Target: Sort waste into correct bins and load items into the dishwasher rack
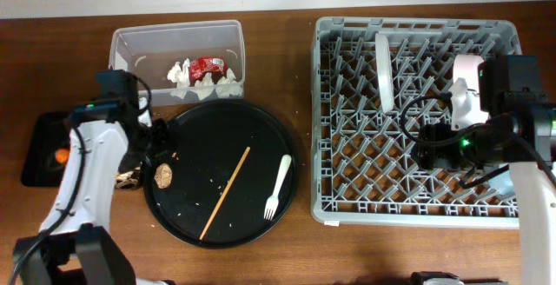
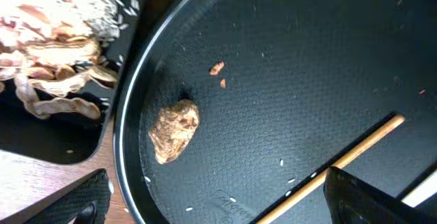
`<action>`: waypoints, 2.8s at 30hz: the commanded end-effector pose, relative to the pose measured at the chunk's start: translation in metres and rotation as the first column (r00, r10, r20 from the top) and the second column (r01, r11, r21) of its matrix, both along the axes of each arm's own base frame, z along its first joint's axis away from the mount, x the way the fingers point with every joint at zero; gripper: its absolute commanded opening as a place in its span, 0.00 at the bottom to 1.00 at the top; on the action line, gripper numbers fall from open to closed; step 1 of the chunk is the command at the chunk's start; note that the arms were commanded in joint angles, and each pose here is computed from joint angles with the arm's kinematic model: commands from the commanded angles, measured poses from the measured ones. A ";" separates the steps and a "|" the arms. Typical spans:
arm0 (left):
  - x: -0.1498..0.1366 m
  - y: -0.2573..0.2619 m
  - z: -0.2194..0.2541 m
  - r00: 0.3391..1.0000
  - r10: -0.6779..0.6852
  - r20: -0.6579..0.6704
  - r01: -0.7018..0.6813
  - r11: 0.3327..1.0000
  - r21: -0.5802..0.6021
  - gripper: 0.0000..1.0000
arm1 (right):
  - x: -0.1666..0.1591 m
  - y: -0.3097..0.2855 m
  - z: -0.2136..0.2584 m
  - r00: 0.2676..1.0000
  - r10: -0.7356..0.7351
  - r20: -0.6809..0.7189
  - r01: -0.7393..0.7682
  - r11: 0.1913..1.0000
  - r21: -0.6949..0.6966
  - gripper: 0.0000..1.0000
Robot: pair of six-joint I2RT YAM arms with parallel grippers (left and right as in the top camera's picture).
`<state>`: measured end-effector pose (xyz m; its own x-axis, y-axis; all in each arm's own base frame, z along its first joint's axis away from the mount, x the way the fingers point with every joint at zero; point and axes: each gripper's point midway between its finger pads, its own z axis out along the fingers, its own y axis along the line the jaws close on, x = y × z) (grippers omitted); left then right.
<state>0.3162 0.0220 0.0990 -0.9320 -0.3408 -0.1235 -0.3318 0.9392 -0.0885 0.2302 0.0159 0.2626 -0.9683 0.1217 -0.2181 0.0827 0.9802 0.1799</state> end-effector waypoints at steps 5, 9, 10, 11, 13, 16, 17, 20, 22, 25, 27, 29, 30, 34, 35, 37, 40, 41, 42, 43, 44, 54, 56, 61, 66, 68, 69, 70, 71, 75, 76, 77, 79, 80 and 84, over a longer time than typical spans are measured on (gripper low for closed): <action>-0.018 0.009 -0.072 0.969 -0.042 -0.242 0.064 0.994 0.085 0.99 | -0.003 0.002 0.001 1.000 0.017 0.006 -0.017 1.000 -0.001 0.68; -0.017 0.006 -0.092 0.960 -0.045 -0.275 0.065 0.996 0.064 0.99 | -0.003 0.002 0.001 1.000 0.017 0.005 -0.017 1.000 -0.001 0.68; -0.016 0.006 -0.092 0.961 -0.045 -0.275 0.065 0.996 0.064 0.99 | -0.003 0.002 0.001 1.000 0.017 0.005 -0.017 1.000 -0.001 0.68; -0.016 0.003 -0.092 0.961 -0.048 -0.273 0.063 0.997 0.047 0.99 | -0.003 0.002 0.001 1.000 0.017 0.005 -0.017 1.000 -0.001 0.68; -0.017 -0.001 -0.092 0.961 -0.051 -0.272 0.061 0.998 0.027 0.99 | -0.003 0.002 0.001 1.000 0.017 0.005 -0.017 1.000 -0.001 0.68; -0.023 -0.009 -0.094 0.955 -0.067 -0.288 0.064 0.998 -0.021 0.99 | -0.003 0.002 0.001 1.000 0.017 0.006 -0.017 1.000 -0.001 0.68; -0.025 -0.012 -0.093 0.953 -0.079 -0.294 0.070 0.997 -0.041 0.99 | -0.003 0.002 0.001 1.000 0.017 0.006 -0.017 1.000 -0.001 0.68; -0.029 -0.010 -0.091 0.947 -0.077 -0.313 0.071 0.997 -0.029 0.99 | -0.001 0.002 0.001 1.000 0.017 0.010 -0.017 1.000 -0.001 0.68; -0.026 -0.010 -0.091 0.951 -0.077 -0.301 0.071 0.997 -0.030 0.99 | -0.001 0.002 0.002 1.000 0.017 0.013 -0.017 1.000 -0.002 0.68; -0.009 -0.005 -0.100 0.972 -0.072 -0.224 0.075 0.997 0.002 0.99 | -0.002 0.002 0.001 1.000 0.017 0.007 -0.017 1.000 -0.001 0.68; -0.008 0.004 -0.106 0.975 -0.061 -0.213 0.074 0.996 0.055 0.99 | -0.002 0.002 0.001 1.000 0.017 0.005 -0.017 1.000 -0.001 0.68; -0.009 0.003 -0.106 0.974 -0.064 -0.217 0.077 0.996 0.054 0.84 | -0.003 0.002 0.001 1.000 0.017 0.005 -0.017 1.000 -0.001 0.68; -0.011 0.002 -0.106 0.972 -0.064 -0.225 0.078 0.996 0.052 0.69 | -0.003 0.002 0.001 1.000 0.016 0.005 -0.016 1.000 -0.001 0.68; -0.015 0.002 -0.106 0.969 -0.064 -0.240 0.079 0.996 0.050 0.50 | -0.003 0.002 0.001 1.000 0.016 0.005 -0.016 1.000 -0.001 0.68; -0.015 0.002 -0.106 0.968 -0.065 -0.241 0.079 0.996 0.050 0.41 | -0.003 0.002 0.001 1.000 0.016 0.005 -0.016 1.000 -0.001 0.68; -0.017 0.002 -0.105 0.967 -0.065 -0.246 0.079 0.996 0.049 0.28 | -0.003 0.002 0.001 1.000 0.016 0.004 -0.016 1.000 -0.001 0.68; -0.018 0.002 -0.105 0.966 -0.065 -0.251 0.080 0.996 0.049 0.02 | -0.003 0.002 0.001 1.000 0.016 0.004 -0.016 1.000 -0.001 0.68; -0.020 0.002 -0.105 0.964 -0.066 -0.258 0.080 0.996 0.048 0.00 | -0.003 0.002 0.001 1.000 0.016 0.004 -0.016 1.000 -0.001 0.68; -0.019 0.002 -0.103 0.963 -0.066 -0.260 0.081 0.996 0.047 0.00 | -0.003 0.002 0.001 1.000 0.016 0.004 -0.016 1.000 -0.001 0.68; -0.012 0.003 -0.092 0.964 -0.065 -0.257 0.080 0.996 0.048 0.01 | -0.003 0.002 0.001 1.000 0.016 0.004 -0.016 1.000 -0.001 0.69; -0.001 0.004 -0.077 0.969 -0.064 -0.239 0.078 0.996 0.051 0.01 | -0.003 0.002 0.001 1.000 0.016 0.004 -0.016 1.000 -0.001 0.68; 0.049 0.180 0.007 0.927 0.363 0.093 -0.371 0.924 0.094 0.01 | -0.009 -0.002 -0.001 1.000 0.010 -0.024 -0.011 1.000 -0.025 0.69; 0.046 0.191 0.008 0.916 0.388 0.104 -0.397 0.913 0.095 0.24 | -0.010 -0.002 -0.001 1.000 0.010 -0.027 -0.011 1.000 -0.025 0.69; 0.045 0.184 0.006 0.919 0.384 0.089 -0.390 0.919 0.060 0.87 | -0.011 -0.002 -0.001 0.999 0.010 -0.031 -0.011 1.000 -0.024 0.69; 0.012 0.149 0.000 0.916 0.391 -0.088 -0.396 0.917 -0.043 0.99 | -0.006 0.048 0.012 0.995 0.097 0.021 -0.100 0.968 0.231 0.98; 0.009 0.135 -0.001 0.919 0.375 -0.125 -0.383 0.923 -0.047 0.99 | -0.010 0.088 0.015 0.974 0.221 0.048 -0.226 0.945 0.236 0.93; 0.011 0.124 -0.001 0.928 0.345 -0.138 -0.355 0.934 -0.048 0.99 | -0.011 0.121 0.014 0.956 0.283 0.077 -0.293 0.937 0.192 0.93; 0.011 0.109 -0.001 0.941 0.299 -0.160 -0.307 0.951 -0.030 0.99 | -0.012 0.156 0.010 0.932 0.347 0.106 -0.359 0.924 0.130 0.93; 0.010 0.100 -0.002 0.947 0.266 -0.180 -0.270 0.963 0.001 0.99 | -0.017 0.194 -0.003 0.901 0.422 0.100 -0.430 0.898 0.088 0.93; 0.011 0.076 -0.008 0.961 0.179 -0.213 -0.170 0.984 0.060 0.99 | -0.003 0.284 -0.099 0.886 0.458 -0.069 -0.456 0.889 0.044 0.94; 0.006 0.074 -0.014 0.957 0.177 -0.229 -0.168 0.984 0.058 0.99 | 0.001 0.290 -0.135 0.908 0.386 -0.163 -0.388 0.921 0.017 0.94; 0.001 0.073 -0.020 0.954 0.176 -0.244 -0.168 0.984 0.057 0.99 | 0.000 0.290 -0.161 0.917 0.320 -0.239 -0.332 0.943 -0.011 0.93; -0.003 0.071 -0.027 0.951 0.175 -0.256 -0.168 0.984 0.052 0.99 | -0.004 0.291 -0.197 0.911 0.241 -0.333 -0.272 0.961 -0.048 0.94; -0.003 0.071 -0.028 0.950 0.175 -0.257 -0.168 0.984 0.052 0.99 | -0.003 0.293 -0.215 0.904 0.234 -0.359 -0.273 0.960 -0.061 0.94; -0.003 0.071 -0.028 0.951 0.175 -0.256 -0.168 0.984 0.052 0.99 | -0.008 0.293 -0.245 0.885 0.195 -0.422 -0.253 0.964 -0.086 0.89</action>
<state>0.3162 0.0915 0.0725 -0.8692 -0.4845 0.0986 -0.4834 0.8746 0.0360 0.2240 0.3078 0.0254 -0.9722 -0.1425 0.1859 -0.1343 0.9894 0.0560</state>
